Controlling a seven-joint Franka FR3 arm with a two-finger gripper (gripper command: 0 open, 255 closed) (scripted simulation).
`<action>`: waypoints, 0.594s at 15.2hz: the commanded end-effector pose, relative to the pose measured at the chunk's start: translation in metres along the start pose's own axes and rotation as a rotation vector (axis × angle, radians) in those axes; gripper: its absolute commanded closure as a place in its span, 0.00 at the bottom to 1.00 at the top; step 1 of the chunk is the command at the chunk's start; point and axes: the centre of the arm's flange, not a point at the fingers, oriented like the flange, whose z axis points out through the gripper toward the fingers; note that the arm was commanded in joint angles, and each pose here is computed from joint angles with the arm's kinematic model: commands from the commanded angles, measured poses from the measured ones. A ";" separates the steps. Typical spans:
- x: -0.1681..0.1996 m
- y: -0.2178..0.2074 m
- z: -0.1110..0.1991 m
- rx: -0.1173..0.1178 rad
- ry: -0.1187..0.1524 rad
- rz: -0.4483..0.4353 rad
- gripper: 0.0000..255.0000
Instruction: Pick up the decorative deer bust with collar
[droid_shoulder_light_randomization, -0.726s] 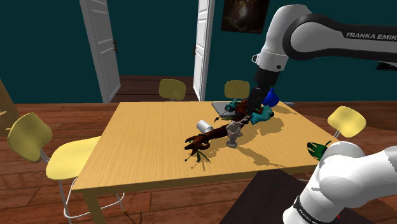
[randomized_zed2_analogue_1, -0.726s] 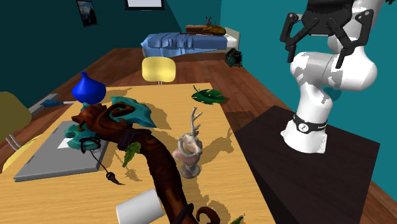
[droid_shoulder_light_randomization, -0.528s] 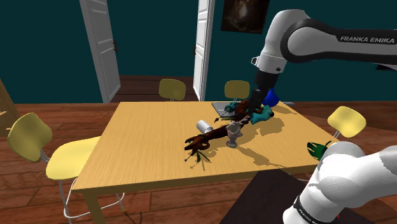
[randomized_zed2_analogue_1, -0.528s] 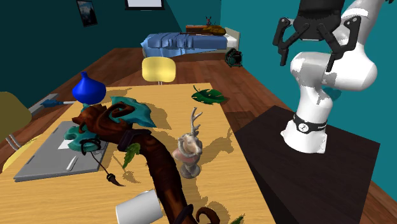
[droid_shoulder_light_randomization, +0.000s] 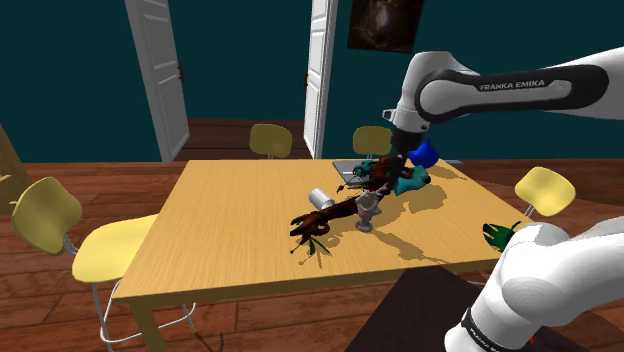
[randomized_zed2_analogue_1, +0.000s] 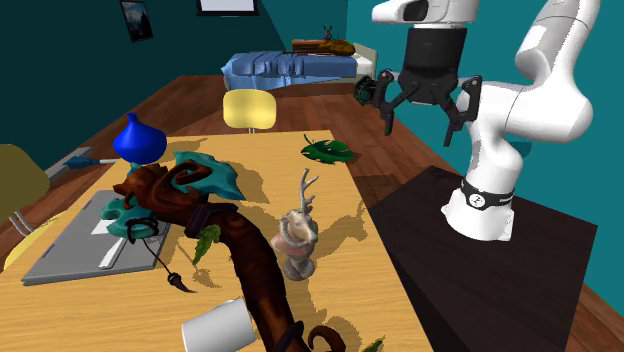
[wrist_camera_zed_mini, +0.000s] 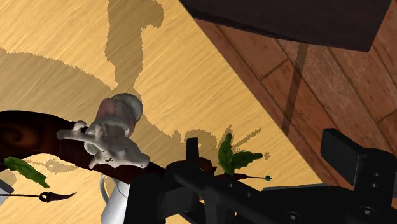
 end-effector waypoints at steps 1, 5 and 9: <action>0.006 0.024 0.018 -0.009 -0.012 -0.052 0.00; 0.021 0.062 0.049 -0.024 -0.034 -0.149 0.00; 0.039 0.100 0.080 -0.039 -0.056 -0.247 0.00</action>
